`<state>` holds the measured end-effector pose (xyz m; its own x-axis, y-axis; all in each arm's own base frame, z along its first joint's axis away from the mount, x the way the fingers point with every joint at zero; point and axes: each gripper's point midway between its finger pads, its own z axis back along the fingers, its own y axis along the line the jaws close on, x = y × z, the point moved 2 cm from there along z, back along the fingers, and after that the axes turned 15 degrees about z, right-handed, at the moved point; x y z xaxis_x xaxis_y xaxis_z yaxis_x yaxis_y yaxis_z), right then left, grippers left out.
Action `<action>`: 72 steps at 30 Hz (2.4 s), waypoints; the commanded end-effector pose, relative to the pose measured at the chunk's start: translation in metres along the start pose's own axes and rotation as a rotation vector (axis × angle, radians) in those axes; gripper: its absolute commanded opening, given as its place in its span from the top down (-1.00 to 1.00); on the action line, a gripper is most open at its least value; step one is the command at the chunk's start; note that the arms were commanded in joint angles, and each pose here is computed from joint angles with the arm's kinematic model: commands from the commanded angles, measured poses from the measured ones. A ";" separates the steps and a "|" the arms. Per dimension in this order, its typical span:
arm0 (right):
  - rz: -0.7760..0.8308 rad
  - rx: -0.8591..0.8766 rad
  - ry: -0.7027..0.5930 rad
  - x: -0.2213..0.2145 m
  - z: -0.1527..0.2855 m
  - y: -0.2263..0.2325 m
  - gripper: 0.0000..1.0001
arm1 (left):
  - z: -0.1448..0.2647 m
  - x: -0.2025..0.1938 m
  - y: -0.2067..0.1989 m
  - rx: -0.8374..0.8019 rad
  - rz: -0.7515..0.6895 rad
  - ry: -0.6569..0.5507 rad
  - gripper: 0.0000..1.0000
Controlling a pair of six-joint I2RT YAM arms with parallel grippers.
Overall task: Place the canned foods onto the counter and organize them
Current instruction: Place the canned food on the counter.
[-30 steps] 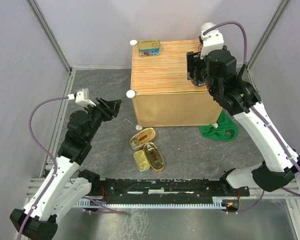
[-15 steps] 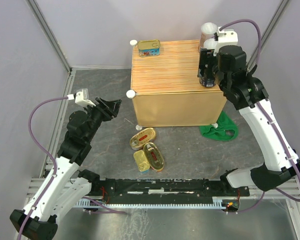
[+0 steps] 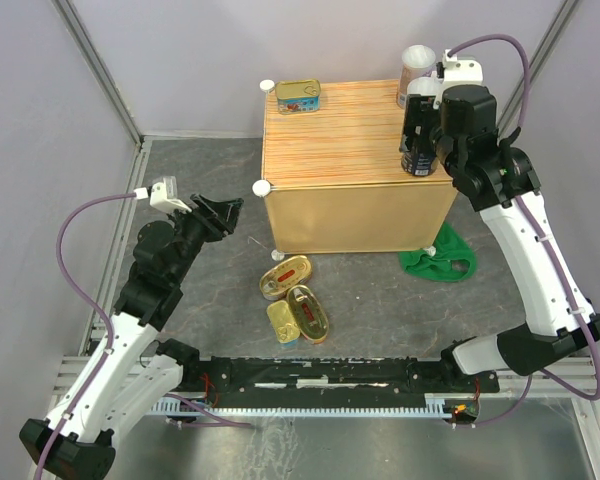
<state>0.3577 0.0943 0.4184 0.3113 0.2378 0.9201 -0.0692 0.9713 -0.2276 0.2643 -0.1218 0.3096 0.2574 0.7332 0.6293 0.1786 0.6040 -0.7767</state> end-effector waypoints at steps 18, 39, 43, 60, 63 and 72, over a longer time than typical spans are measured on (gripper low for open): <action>-0.059 -0.043 -0.123 0.038 0.020 -0.020 0.37 | 0.003 0.014 -0.023 -0.082 -0.035 -0.034 -0.25; -0.064 -0.003 -0.115 0.041 0.022 -0.014 -0.92 | 0.010 0.017 -0.023 -0.078 -0.029 -0.043 -0.34; -0.071 -0.006 -0.132 0.045 0.028 -0.017 -0.94 | 0.011 0.019 -0.023 -0.077 -0.028 -0.052 -0.37; -0.091 0.113 -0.281 0.080 0.084 -0.011 -0.99 | 0.012 -0.009 -0.001 -0.034 0.001 0.041 -0.46; -0.064 0.153 -0.288 0.083 0.092 0.005 -0.99 | 0.014 -0.016 0.002 -0.035 0.011 0.062 -0.45; 0.048 0.293 -0.278 0.073 0.114 0.076 -1.00 | 0.018 -0.042 0.006 -0.067 0.010 0.192 -0.46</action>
<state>0.2757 0.1747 0.5066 0.0515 0.2021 0.9780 -0.3528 0.9198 -0.1715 0.2464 -0.1319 0.2801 0.3717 0.6895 0.6216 0.1888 0.5995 -0.7778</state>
